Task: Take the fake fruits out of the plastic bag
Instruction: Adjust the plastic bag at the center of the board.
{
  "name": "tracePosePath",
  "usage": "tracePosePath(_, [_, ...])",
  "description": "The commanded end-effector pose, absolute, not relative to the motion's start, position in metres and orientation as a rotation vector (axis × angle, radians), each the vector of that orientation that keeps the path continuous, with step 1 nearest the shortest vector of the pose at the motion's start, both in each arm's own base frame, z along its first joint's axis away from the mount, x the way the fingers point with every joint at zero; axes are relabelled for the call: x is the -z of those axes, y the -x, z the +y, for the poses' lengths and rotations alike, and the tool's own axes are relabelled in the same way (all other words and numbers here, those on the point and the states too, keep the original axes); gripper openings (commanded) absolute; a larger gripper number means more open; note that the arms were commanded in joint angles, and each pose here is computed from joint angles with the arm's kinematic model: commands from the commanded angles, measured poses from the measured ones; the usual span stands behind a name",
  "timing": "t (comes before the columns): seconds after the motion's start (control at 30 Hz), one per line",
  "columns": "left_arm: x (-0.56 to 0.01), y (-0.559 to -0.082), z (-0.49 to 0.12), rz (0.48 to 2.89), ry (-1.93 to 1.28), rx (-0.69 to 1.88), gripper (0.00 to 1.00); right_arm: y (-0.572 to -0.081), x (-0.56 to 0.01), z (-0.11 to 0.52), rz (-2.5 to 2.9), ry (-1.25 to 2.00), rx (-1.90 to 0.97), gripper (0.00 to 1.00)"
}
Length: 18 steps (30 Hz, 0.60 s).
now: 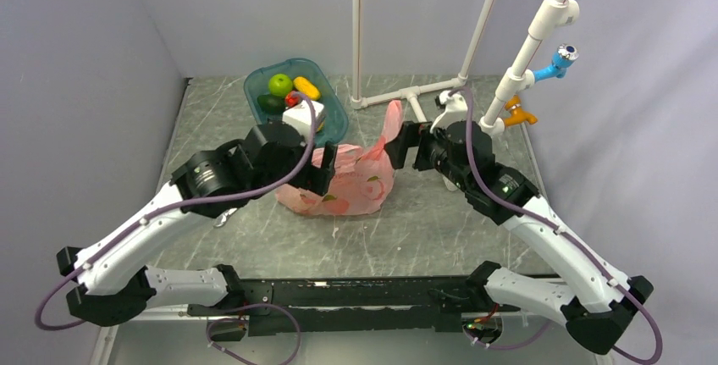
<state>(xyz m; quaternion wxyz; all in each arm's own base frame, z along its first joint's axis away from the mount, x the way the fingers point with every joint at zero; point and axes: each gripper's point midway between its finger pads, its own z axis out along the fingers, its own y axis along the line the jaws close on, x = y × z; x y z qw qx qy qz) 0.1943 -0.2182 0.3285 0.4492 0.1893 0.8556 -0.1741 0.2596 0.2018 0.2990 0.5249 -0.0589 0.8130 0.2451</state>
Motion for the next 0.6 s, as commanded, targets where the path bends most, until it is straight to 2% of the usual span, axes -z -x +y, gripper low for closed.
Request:
tracePosePath(0.0, [-0.355,-0.222,-0.214,1.948,-0.592,0.248,0.99,-0.281,-0.318,0.195,1.971,0.068,-0.541,0.99])
tracePosePath(0.1, [-0.364,-0.227,-0.238,1.903,-0.707,0.355,0.99,-0.294,-0.333,0.205,1.971,0.094,-0.566,0.99])
tracePosePath(0.3, [-0.350,-0.243,-0.265,1.975,-0.854,0.567,0.99,-0.314,-0.345,0.206,1.983,0.090,-0.563,0.98])
tracePosePath(0.47, [-0.327,-0.237,-0.287,2.022,-0.976,0.679,0.99,-0.320,-0.342,0.215,2.015,0.132,-0.603,0.88])
tracePosePath(0.57, [-0.321,-0.238,-0.292,2.018,-0.986,0.698,0.99,-0.317,-0.332,0.222,2.027,0.170,-0.635,0.85])
